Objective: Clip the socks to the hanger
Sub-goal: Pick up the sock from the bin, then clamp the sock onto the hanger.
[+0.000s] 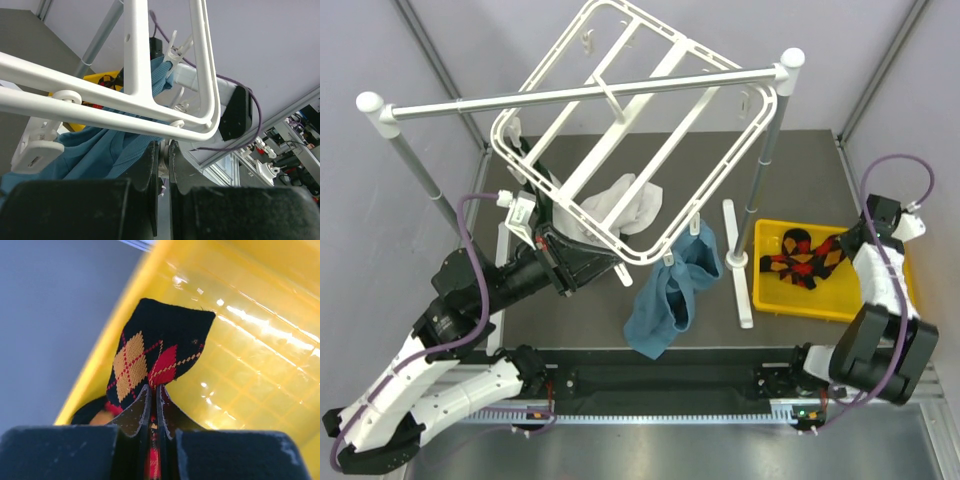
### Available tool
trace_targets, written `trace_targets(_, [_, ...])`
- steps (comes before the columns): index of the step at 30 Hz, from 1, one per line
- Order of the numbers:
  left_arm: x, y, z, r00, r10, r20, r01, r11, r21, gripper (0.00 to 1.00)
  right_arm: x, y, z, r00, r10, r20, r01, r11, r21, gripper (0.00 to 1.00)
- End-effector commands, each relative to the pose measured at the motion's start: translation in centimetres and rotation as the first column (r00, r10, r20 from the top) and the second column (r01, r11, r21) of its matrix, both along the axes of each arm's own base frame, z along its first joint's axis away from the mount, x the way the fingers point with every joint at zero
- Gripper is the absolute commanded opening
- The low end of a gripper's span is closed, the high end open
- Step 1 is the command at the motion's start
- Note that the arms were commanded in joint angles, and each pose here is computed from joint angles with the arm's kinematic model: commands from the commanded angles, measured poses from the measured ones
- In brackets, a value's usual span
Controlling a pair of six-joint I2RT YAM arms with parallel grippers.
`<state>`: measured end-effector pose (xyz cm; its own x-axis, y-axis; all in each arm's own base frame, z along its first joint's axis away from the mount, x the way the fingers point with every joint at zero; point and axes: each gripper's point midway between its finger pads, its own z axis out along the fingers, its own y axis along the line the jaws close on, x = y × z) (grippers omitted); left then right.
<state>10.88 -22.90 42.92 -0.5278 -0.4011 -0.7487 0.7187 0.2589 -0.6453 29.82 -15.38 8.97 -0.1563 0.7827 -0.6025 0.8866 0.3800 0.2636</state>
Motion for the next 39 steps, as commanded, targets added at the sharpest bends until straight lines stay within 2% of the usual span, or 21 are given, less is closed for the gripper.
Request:
trace_targets(1, [0.1, 0.1, -0.3, 1.000, 0.008, -0.008, -0.008, 1.000, 0.011, 0.00, 0.4, 2.5, 5.7, 0.974, 0.201, 0.105, -0.191, 0.976, -0.105, 0.00])
trace_targets(3, [0.1, 0.2, -0.1, 1.000, 0.014, -0.006, -0.014, 1.000, 0.005, 0.00, 0.6, 5.7, 8.9, 0.916, 0.361, 0.173, -0.333, 0.927, -0.170, 0.00])
trace_targets(6, [0.0, 0.2, 0.0, 1.000, 0.010, -0.003, -0.010, 1.000, 0.007, 0.00, -0.6, 9.8, 12.3, 0.816, 0.551, 0.176, -0.499, 0.825, -0.267, 0.00])
trace_targets(8, [0.1, 0.4, -0.1, 1.000, 0.020, -0.002, -0.020, 1.000, 0.006, 0.00, -2.3, 11.9, 12.7, 0.769, 0.622, 0.145, -0.572, 0.772, -0.277, 0.00])
trace_targets(11, [0.4, 0.2, -0.3, 1.000, 0.026, -0.009, -0.026, 1.000, 0.011, 0.00, -5.1, 15.8, 13.9, 0.643, 0.746, 0.176, -0.688, 0.663, -0.296, 0.00])
trace_targets(15, [0.5, 0.0, -0.6, 1.000, 0.021, -0.013, -0.021, 1.000, 0.023, 0.00, -9.0, 20.7, 16.6, 0.395, 0.883, 0.252, -0.827, 0.462, -0.321, 0.00])
trace_targets(19, [0.8, 0.2, -0.8, 0.999, 0.043, -0.032, -0.043, 0.999, 0.018, 0.00, -13.2, 23.9, 18.9, 0.160, 0.961, 0.224, -0.923, 0.226, -0.310, 0.00])
trace_targets(22, [0.9, 0.2, -1.0, 0.998, 0.046, -0.040, -0.045, 0.999, 0.025, 0.00, -16.6, 27.0, 20.9, -0.043, 0.961, 0.272, -0.954, 0.042, -0.296, 0.00])
trace_targets(26, [1.4, 0.2, -1.2, 0.996, 0.069, -0.047, -0.068, 0.997, 0.030, 0.00, -20.2, 28.8, 23.8, -0.213, 0.922, 0.324, -0.938, -0.101, -0.330, 0.00])
trace_targets(29, [1.5, -0.2, -1.1, 0.997, 0.063, -0.054, -0.061, 0.998, 0.033, 0.00, -23.2, 30.3, 24.0, -0.364, 0.858, 0.362, -0.911, -0.248, -0.329, 0.00])
trace_targets(34, [1.8, -0.4, -1.0, 0.996, 0.066, -0.057, -0.064, 0.997, 0.037, 0.00, -26.7, 32.0, 24.2, -0.539, 0.724, 0.431, -0.839, -0.415, -0.351, 0.00])
trace_targets(39, [2.1, -0.8, -1.4, 0.995, 0.065, -0.074, -0.062, 0.997, 0.048, 0.00, -27.7, 32.5, 25.7, -0.599, 0.667, 0.443, -0.800, -0.477, -0.364, 0.00])
